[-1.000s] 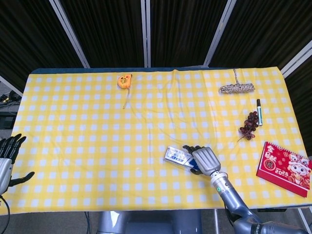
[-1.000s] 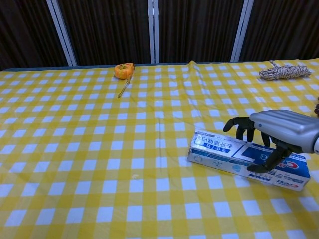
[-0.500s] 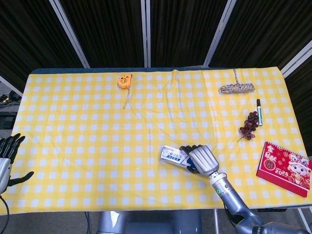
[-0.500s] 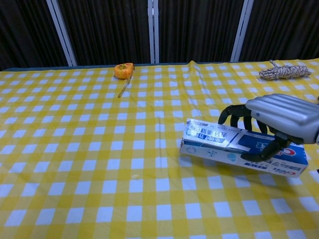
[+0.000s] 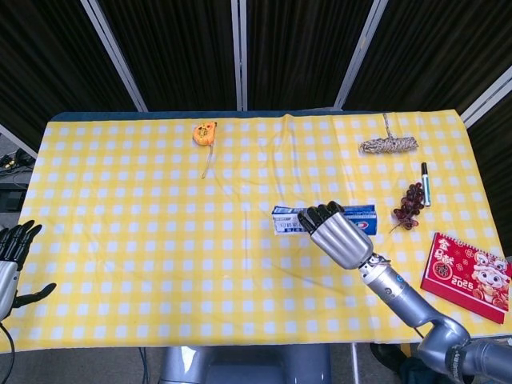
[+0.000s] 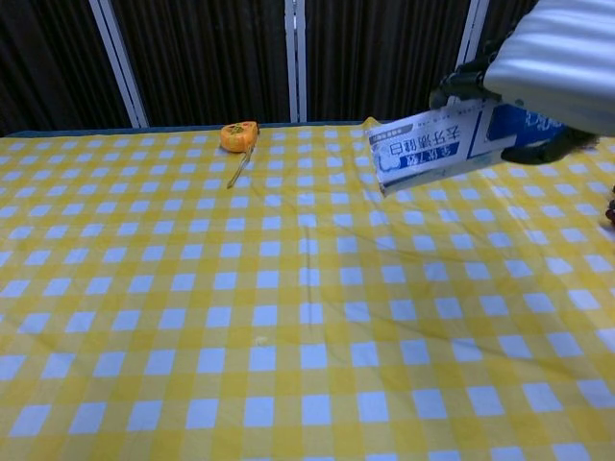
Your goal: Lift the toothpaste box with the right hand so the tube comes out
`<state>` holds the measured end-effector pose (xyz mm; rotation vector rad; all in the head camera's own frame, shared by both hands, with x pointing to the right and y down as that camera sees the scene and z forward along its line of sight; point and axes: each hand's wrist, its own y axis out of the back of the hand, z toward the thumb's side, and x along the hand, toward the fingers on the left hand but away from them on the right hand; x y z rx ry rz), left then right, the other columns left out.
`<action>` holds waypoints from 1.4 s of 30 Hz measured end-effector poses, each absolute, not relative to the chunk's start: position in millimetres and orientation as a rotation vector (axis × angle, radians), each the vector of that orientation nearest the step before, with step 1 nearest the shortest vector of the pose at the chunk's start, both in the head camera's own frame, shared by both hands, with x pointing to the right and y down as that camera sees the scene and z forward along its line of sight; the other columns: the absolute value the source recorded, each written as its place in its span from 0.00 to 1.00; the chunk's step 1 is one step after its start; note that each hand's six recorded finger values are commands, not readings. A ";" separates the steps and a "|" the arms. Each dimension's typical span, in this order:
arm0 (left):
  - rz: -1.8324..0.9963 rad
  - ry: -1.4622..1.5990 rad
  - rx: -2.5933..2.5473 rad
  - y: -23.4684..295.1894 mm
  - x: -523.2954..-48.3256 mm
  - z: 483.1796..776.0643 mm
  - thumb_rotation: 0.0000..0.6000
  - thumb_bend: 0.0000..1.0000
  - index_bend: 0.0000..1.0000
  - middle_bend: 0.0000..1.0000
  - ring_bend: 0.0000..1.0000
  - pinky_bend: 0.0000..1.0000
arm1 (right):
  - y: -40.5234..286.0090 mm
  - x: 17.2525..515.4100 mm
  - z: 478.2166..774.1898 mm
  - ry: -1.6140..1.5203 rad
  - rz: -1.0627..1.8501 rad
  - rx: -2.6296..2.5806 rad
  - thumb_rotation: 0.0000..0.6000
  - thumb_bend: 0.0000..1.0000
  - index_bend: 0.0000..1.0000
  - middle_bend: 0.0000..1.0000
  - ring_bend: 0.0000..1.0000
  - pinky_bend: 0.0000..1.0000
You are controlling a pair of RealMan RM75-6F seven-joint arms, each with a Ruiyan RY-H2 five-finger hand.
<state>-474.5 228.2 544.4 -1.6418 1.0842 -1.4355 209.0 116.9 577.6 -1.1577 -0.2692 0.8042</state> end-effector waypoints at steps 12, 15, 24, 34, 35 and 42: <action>-1.439 1.069 -1.646 229.4 -472.6 546.2 1.00 0.00 0.00 0.00 0.00 0.00 | 75.3 202.3 535.9 0.041 0.649 -0.669 1.00 0.42 0.37 0.33 0.31 0.36; -1.440 1.067 -1.645 229.4 -472.4 546.5 1.00 0.00 0.00 0.00 0.00 0.00 | 71.8 202.6 537.8 0.103 0.637 -0.623 1.00 0.45 0.37 0.33 0.31 0.34; -1.445 1.065 -1.645 229.1 -472.7 547.7 1.00 0.00 0.00 0.00 0.00 0.00 | 70.7 205.4 541.0 0.180 0.606 -0.533 1.00 0.47 0.38 0.34 0.31 0.34; -1.442 1.067 -1.647 229.3 -472.3 546.8 1.00 0.00 0.00 0.00 0.00 0.00 | 61.9 228.8 535.1 0.001 0.740 -0.653 1.00 0.47 0.38 0.35 0.31 0.34; -1.442 1.066 -1.647 229.4 -472.1 546.9 1.00 0.00 0.00 0.00 0.00 0.00 | 62.6 231.6 536.8 -0.025 0.760 -0.695 1.00 0.47 0.39 0.35 0.31 0.34; -1.448 1.058 -1.646 230.1 -470.9 548.8 1.00 0.00 0.00 0.00 0.00 0.00 | 82.8 249.1 564.6 -0.198 0.887 -1.078 1.00 0.47 0.39 0.36 0.31 0.34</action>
